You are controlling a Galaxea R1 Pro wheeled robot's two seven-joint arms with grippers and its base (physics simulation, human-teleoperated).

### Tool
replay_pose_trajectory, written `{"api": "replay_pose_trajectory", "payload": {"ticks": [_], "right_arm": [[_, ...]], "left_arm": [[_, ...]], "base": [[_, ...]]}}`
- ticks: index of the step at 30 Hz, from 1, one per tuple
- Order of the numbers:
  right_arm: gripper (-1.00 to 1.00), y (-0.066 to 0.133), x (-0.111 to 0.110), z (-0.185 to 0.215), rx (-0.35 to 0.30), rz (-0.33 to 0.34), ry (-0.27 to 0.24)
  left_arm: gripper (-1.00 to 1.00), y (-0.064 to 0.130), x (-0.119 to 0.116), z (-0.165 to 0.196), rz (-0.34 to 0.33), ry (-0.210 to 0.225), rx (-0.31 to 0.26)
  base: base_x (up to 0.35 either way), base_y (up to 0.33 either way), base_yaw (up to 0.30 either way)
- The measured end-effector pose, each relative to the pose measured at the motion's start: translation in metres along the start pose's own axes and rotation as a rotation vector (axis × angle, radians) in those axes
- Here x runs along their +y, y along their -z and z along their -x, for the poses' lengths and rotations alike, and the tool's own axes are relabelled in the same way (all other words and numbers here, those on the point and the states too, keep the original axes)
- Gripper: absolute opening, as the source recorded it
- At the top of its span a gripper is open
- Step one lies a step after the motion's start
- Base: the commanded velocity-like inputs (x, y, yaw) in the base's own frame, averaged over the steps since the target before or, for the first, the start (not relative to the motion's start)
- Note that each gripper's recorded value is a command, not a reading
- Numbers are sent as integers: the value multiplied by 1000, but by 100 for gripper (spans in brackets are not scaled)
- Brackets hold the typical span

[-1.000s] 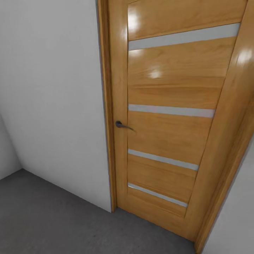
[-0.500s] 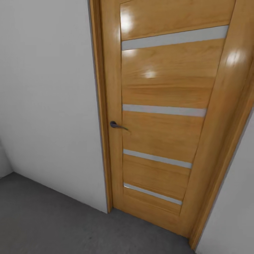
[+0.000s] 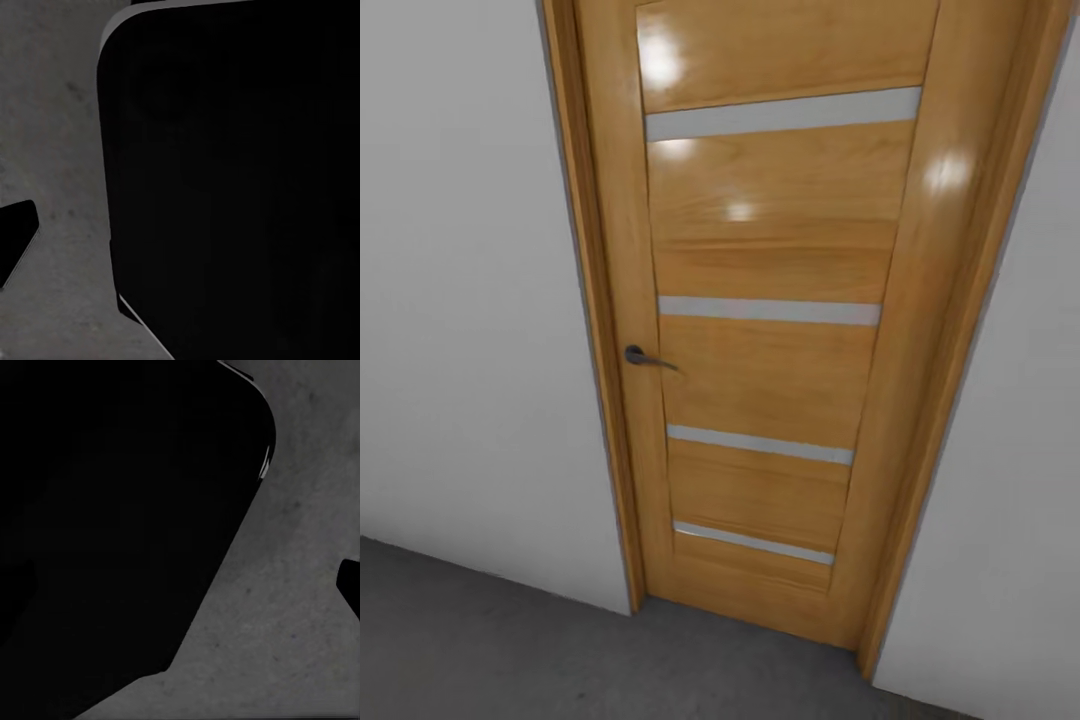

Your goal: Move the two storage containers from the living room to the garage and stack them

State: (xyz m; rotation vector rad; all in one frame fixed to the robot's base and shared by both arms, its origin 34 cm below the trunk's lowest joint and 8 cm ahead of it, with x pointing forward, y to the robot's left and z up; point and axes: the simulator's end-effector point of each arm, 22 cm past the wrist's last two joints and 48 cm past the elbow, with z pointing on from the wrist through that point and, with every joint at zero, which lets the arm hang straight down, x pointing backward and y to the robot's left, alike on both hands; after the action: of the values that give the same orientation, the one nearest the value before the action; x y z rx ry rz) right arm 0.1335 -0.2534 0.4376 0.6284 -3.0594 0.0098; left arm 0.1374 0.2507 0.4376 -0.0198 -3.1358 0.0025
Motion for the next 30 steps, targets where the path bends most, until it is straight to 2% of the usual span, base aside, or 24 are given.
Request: {"api": "replay_pose_trajectory", "payload": {"ticks": [4,10,24,30], "right_arm": [[100,0,0,0,0,1,-1],[100,0,0,0,-1,1,-2],[100,0,1,1,-3,3,-4],[100,0,1,1,-5,4,-5]], "left_arm": [[100,0,-1,0,-2,0,0],[100,0,0,0,-1,2,1],[100,0,0,0,0,8,1],[100,0,0,0,1,9,1]], "base": [[44,31,-283],[219,198,-220],[292,189,-15],[187,48,0]]}}
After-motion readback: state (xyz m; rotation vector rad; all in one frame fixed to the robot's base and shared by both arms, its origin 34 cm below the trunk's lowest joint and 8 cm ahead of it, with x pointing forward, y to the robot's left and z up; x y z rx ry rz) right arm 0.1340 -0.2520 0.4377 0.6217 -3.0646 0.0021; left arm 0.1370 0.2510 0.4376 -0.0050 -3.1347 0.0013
